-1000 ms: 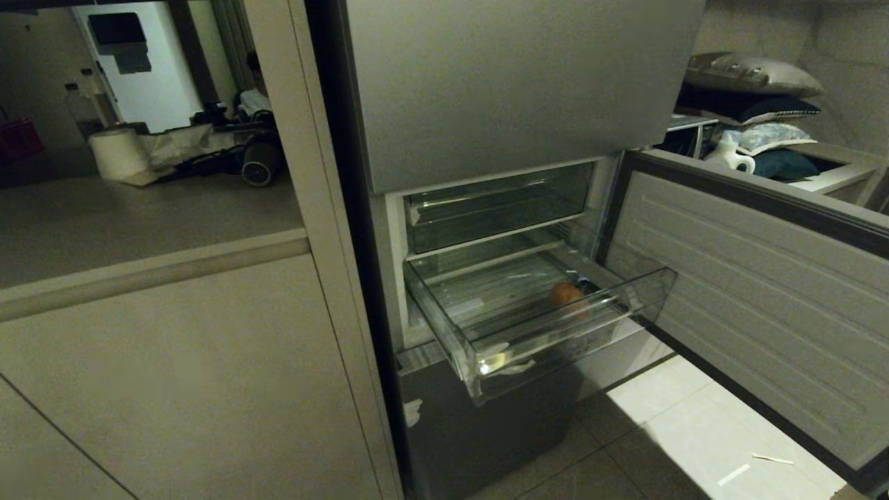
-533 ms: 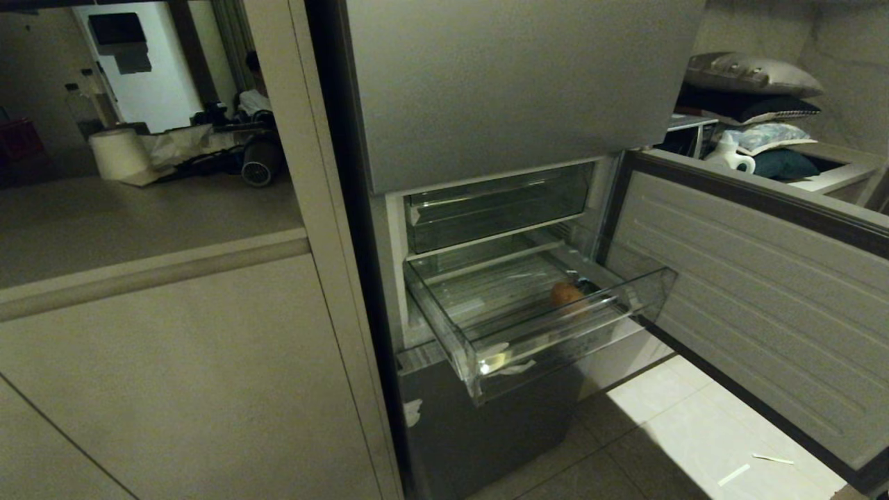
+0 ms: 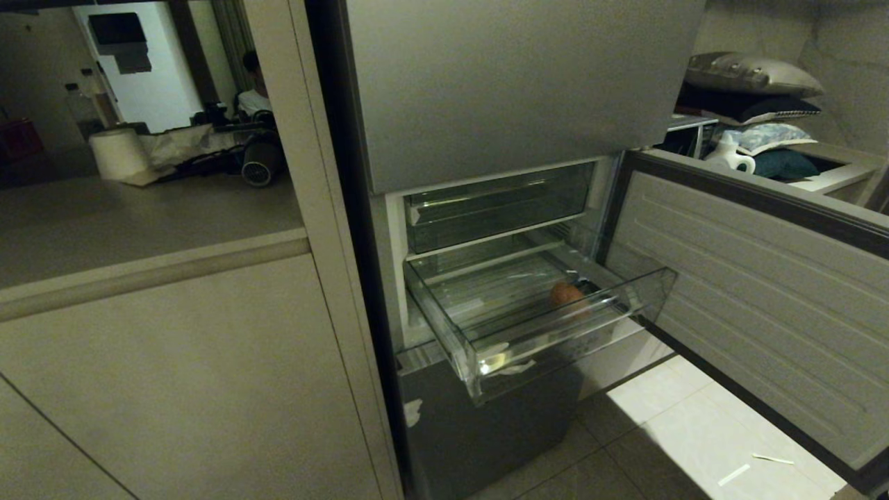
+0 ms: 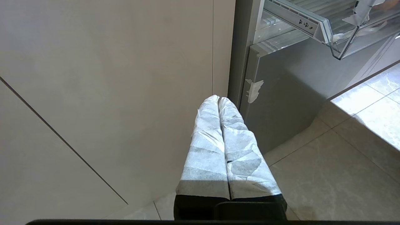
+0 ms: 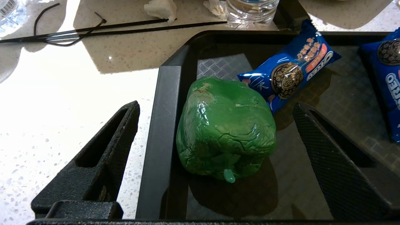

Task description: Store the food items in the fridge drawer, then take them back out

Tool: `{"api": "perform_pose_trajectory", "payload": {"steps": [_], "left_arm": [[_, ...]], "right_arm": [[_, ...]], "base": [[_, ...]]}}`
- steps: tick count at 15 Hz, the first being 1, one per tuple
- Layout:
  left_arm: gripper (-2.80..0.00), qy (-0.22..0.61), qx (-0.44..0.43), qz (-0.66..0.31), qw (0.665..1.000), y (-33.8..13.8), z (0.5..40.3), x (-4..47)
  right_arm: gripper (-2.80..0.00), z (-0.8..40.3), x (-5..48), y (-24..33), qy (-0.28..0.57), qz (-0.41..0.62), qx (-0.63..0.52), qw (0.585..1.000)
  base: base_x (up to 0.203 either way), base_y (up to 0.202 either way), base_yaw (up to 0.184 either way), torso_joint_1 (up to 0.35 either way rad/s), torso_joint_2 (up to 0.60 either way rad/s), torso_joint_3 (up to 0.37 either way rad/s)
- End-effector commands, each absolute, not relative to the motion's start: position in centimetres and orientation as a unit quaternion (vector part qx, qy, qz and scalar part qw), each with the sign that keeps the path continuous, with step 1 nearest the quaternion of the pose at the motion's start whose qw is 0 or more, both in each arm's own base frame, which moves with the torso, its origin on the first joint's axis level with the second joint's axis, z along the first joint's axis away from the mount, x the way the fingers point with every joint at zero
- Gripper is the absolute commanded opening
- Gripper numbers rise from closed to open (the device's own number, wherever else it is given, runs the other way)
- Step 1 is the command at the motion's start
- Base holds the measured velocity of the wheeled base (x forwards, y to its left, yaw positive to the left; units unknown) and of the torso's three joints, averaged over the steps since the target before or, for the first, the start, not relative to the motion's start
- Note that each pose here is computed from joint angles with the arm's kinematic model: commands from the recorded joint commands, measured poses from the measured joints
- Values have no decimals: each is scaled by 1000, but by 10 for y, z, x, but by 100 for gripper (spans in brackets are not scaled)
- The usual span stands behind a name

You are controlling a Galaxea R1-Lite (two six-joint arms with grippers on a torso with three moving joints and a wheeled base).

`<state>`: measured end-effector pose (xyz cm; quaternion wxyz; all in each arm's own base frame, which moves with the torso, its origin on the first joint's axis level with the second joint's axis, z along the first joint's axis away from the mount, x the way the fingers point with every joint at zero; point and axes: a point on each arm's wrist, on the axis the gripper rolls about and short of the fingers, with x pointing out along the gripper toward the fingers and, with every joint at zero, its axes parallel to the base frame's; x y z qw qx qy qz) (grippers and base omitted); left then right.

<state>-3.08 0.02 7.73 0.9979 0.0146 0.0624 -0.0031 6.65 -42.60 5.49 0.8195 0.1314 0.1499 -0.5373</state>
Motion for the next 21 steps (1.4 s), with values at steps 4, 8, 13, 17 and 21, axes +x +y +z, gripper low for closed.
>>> {"api": "perform_pose_trajectory", "payload": {"steps": [4, 8, 13, 17, 21], "left_arm": [[-280, 64, 15, -3, 998, 0, 77, -31], [-280, 64, 15, -3, 998, 0, 77, -31], [-280, 64, 15, -3, 998, 0, 77, -31], [-280, 64, 15, -3, 998, 0, 77, -31], [-280, 64, 15, -3, 998, 0, 77, -31]], "right_arm": [[0, 47, 66, -427, 155, -536, 135, 819], [0, 36, 66, -430, 163, -539, 142, 814], [0, 33, 62, -435, 162, -547, 140, 809], [0, 23, 63, -440, 167, -547, 144, 808], [0, 16, 65, -444, 168, -544, 146, 809]], "base": [[0, 0, 0, 0, 0, 0], [0, 0, 0, 0, 0, 0], [0, 0, 0, 0, 0, 0], [0, 0, 0, 0, 0, 0], [0, 0, 0, 0, 0, 0]]}}
